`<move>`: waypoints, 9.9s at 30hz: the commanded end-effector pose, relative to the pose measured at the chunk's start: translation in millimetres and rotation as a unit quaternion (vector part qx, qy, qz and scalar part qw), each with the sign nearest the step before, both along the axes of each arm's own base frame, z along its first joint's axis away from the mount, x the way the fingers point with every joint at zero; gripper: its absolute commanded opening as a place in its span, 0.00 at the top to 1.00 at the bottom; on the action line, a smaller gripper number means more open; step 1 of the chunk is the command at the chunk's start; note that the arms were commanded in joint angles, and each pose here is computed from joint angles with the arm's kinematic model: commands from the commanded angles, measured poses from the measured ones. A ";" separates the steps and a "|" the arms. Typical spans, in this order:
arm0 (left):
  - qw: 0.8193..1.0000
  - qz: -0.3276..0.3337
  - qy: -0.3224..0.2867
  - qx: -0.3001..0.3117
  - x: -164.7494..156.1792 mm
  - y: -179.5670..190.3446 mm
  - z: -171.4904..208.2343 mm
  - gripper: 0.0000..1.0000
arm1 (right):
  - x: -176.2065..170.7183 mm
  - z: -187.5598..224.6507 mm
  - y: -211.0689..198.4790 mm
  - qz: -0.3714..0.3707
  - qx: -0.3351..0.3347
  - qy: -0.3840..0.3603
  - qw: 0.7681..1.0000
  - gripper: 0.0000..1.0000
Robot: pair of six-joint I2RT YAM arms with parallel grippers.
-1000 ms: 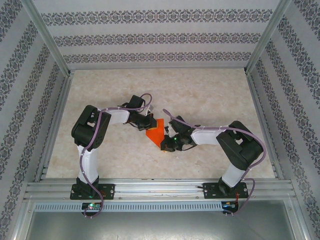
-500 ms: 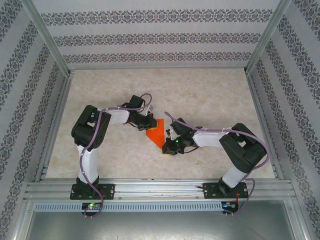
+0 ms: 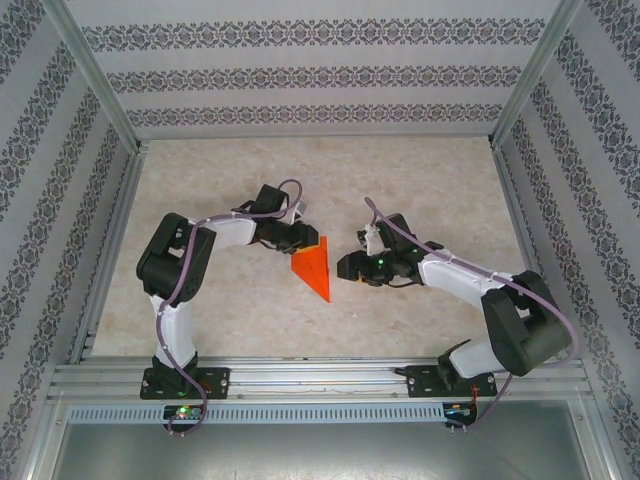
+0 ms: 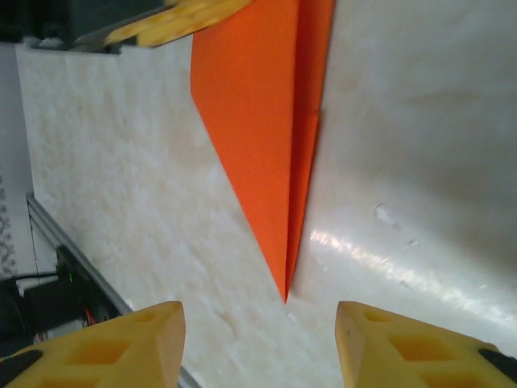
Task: Fold a paper plane with a square sheet of paper (fold left side to right side)
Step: Fourth fold the wing at the center of the table, then turn over the paper at the center of the table, then rotate the paper at the center of the table.
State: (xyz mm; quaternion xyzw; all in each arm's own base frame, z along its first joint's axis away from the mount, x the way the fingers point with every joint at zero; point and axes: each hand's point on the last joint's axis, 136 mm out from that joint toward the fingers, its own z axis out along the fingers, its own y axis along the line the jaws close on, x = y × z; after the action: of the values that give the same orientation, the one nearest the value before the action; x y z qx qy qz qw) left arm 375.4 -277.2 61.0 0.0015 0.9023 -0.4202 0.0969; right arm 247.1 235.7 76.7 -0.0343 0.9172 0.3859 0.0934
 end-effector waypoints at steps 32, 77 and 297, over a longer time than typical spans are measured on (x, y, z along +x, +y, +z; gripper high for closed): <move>0.969 0.136 -0.200 0.054 -6.1 95.5 90.1 0.45 | 76.3 -11.7 58.3 0.066 0.093 -0.085 0.990 0.93; 0.898 -0.065 -0.363 -0.240 -68.3 25.4 273.7 0.42 | 31.7 263.7 50.1 0.164 0.324 -0.391 0.845 1.00; 0.990 0.069 -0.116 -0.050 -3.1 19.4 41.5 1.00 | 60.6 66.1 -56.3 -0.065 0.097 -0.172 0.978 0.15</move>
State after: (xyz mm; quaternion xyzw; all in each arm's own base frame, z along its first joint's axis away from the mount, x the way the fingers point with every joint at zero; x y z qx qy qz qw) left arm 374.1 -256.6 69.7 -0.0780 0.8838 -0.4193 0.1923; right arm 314.5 165.0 132.6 0.0376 0.8612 0.4213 0.2818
